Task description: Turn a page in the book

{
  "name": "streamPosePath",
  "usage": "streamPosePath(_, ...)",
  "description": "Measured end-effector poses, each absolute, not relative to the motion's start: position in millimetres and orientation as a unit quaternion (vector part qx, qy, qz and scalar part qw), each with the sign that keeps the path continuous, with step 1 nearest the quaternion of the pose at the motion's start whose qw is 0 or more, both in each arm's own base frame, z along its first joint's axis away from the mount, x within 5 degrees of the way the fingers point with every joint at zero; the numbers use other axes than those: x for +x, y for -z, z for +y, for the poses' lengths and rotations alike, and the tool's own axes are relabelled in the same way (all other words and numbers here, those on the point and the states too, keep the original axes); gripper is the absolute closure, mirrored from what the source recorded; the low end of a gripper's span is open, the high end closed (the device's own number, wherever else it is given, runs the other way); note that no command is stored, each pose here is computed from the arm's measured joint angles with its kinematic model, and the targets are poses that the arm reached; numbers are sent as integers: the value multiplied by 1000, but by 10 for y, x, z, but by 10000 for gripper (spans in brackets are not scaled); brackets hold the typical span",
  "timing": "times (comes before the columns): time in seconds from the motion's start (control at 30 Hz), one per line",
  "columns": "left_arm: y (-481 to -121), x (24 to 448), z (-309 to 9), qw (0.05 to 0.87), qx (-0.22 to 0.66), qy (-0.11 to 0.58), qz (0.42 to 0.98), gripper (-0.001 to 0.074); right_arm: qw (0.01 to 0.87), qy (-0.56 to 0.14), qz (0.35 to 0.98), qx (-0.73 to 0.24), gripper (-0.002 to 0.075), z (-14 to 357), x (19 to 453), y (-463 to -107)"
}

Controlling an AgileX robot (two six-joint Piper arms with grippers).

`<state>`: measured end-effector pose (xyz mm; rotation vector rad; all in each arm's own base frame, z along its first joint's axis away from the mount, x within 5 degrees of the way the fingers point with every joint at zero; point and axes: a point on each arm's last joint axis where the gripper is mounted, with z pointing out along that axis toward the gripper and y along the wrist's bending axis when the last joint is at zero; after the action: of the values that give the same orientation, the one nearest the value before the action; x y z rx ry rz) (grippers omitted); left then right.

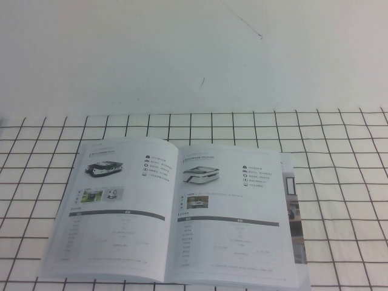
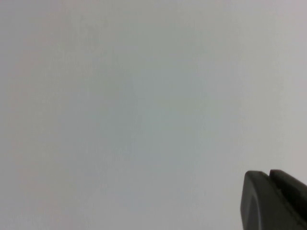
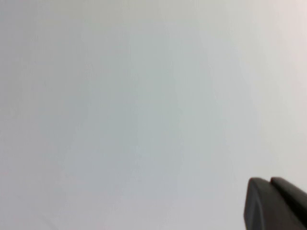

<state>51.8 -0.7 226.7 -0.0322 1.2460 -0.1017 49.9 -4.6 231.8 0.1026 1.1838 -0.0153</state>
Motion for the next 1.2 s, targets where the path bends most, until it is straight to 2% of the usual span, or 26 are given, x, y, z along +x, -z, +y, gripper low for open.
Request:
streamPosePath(0.1,-2371,476,9,845,-20,45,532,737,868,-7,494,51,725,-40,441,-2439)
streamPosePath(0.2,-2422,449,17,862,-23,44,505,737,888,-13,457,53,725,-40,399,-2502)
streamPosePath(0.37,-2464,425,30,875,-33,50,481,737,895,-3,444,45,725,-36,382,-2526)
streamPosePath(0.5,-2587,415,21,862,-37,66,502,737,886,25,462,19,725,-14,365,-2692)
streamPosePath(0.8,-3243,230,-9,845,7,37,533,737,812,11,581,54,725,-23,185,-3424)
streamPosePath(0.87,-3301,288,-24,821,11,41,570,737,779,6,624,62,725,-27,215,-3567)
streamPosePath(1.0,-3201,560,-79,722,7,73,688,737,673,-5,736,67,725,-29,447,-3678)
streamPosePath(1.1,-3018,768,-121,650,-8,101,753,737,569,-29,821,39,725,12,758,-3550)
streamPosePath(1.2,-2847,964,-168,584,-37,138,799,737,479,-92,873,-6,725,118,1093,-3373)
